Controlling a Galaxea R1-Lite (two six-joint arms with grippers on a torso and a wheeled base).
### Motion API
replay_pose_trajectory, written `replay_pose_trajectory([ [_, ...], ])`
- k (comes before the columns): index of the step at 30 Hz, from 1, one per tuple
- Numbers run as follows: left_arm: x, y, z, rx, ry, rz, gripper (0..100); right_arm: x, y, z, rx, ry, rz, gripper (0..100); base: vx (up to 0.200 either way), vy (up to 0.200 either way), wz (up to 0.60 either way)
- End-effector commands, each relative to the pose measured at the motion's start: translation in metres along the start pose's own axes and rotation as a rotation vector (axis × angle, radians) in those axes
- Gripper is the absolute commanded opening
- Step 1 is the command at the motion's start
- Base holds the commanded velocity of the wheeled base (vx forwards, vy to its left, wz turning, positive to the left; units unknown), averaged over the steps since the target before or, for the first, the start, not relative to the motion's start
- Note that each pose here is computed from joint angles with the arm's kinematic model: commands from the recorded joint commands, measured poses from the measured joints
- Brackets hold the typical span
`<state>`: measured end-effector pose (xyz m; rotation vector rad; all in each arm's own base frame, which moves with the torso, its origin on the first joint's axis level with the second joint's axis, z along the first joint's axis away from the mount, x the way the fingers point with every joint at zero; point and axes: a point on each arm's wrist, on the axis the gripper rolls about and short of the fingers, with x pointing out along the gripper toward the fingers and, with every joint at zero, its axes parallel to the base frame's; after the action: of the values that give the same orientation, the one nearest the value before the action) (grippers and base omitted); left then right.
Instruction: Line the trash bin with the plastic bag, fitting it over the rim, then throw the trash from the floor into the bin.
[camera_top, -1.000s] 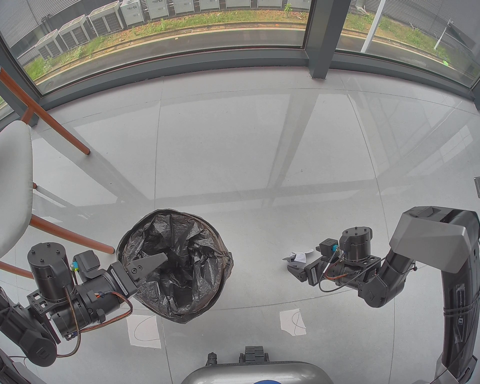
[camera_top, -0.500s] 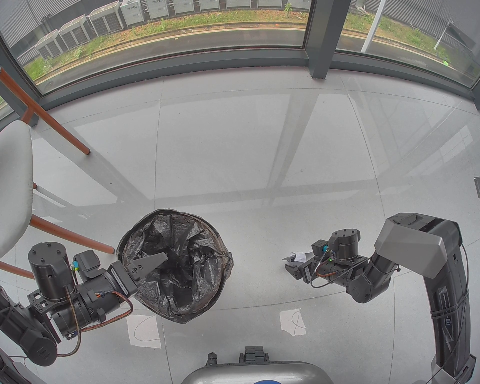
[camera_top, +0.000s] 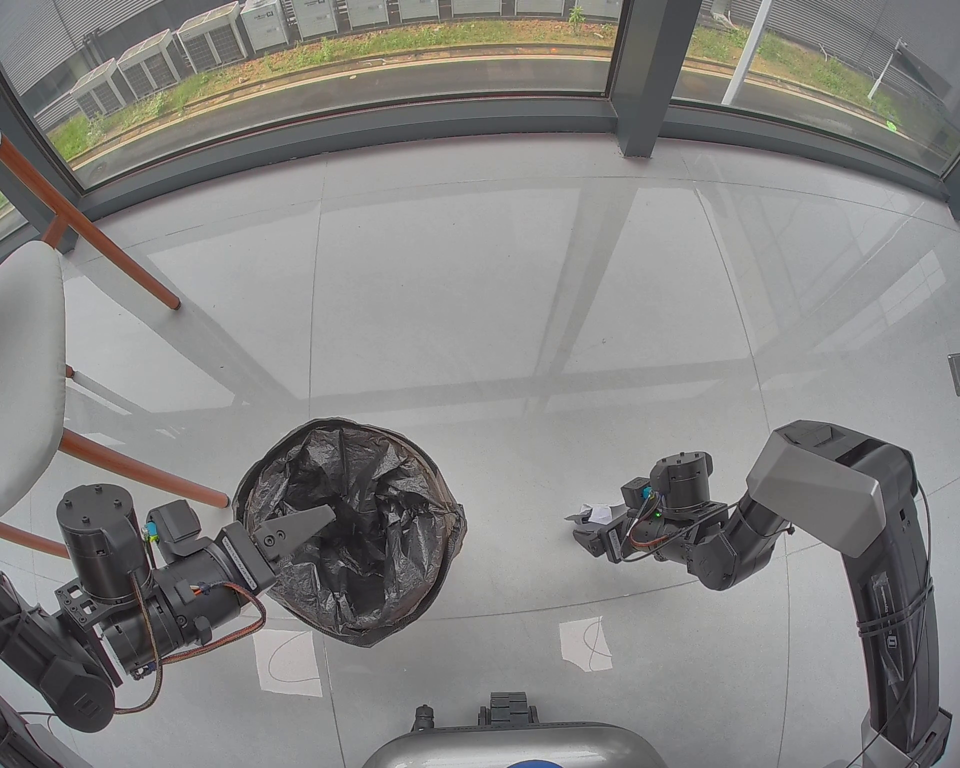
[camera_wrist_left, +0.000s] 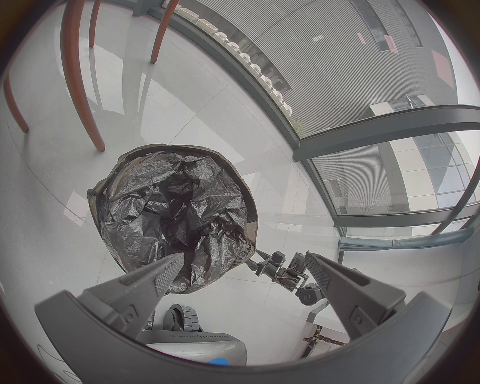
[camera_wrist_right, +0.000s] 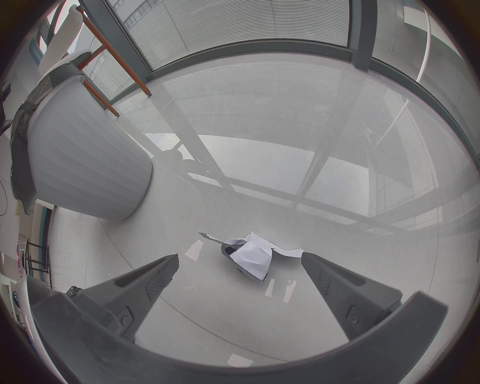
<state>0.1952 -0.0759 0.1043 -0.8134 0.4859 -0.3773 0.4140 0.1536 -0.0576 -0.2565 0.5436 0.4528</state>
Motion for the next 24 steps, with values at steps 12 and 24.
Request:
replay_pose_trajectory([
  [12, 0.001, -0.001, 0.002, 0.001, -0.008, -0.002, 100, 0.014, -0.012, 0.003, -0.046, 0.042, -0.065, 100, 0.0, 0.0, 0.0],
  [24, 0.001, 0.0, 0.001, -0.001, -0.005, 0.004, 100, 0.02, -0.015, 0.006, -0.07, 0.059, -0.066, 100, 0.0, 0.0, 0.0],
])
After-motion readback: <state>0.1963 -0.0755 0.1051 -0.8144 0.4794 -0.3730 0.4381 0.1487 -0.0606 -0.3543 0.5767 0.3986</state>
